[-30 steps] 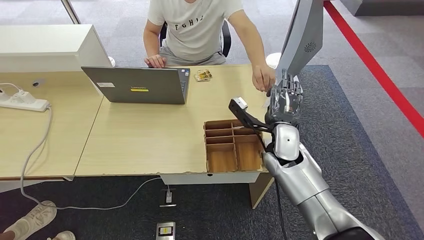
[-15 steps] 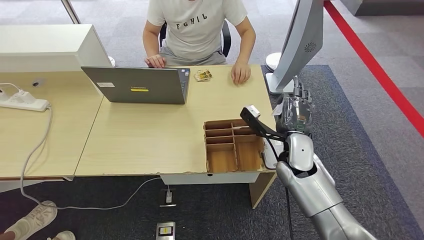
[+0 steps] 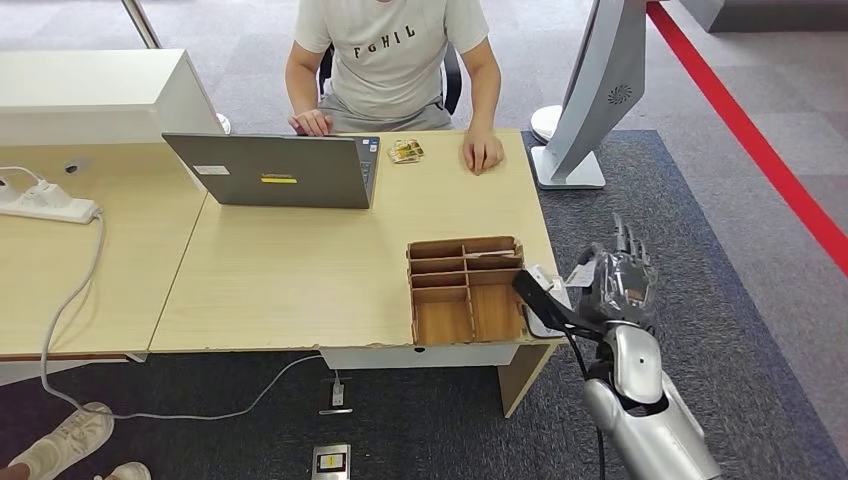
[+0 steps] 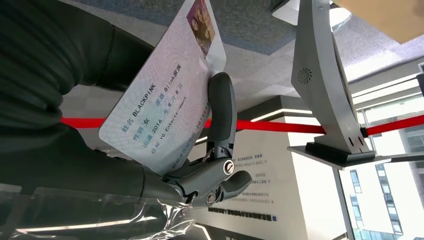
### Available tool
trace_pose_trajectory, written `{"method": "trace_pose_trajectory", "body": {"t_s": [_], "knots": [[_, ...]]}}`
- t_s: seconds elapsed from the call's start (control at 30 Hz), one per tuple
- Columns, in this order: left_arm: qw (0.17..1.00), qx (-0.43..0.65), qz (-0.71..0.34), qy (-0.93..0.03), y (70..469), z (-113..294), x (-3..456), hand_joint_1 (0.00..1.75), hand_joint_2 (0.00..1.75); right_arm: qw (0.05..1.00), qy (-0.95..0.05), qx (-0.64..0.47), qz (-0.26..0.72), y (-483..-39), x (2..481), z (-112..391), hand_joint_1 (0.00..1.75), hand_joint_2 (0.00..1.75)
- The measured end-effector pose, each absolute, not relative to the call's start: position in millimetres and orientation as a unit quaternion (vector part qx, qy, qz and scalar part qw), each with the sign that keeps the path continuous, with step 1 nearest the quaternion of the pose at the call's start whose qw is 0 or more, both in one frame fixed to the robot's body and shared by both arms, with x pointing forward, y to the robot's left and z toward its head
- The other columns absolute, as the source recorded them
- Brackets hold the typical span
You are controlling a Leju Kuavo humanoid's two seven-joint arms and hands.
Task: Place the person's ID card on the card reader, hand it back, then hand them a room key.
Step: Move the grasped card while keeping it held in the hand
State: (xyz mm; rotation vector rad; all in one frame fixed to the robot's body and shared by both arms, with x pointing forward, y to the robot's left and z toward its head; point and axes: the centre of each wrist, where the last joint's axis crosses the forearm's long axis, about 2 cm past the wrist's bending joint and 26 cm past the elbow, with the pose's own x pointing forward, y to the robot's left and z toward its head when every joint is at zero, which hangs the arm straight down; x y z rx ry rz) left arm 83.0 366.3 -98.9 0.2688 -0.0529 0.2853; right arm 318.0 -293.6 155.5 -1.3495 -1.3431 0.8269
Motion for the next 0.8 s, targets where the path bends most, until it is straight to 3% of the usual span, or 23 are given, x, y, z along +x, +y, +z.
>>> {"method": "trace_pose_trajectory", "body": {"t_s": [0.8], "knots": [[0.983,0.121,0.13,-0.043,369.2,-98.2,85.1,0.0,1.75,0.581,-0.481,-0.534,0.382,-298.5,317.1,92.0,1.75,1.75]]}}
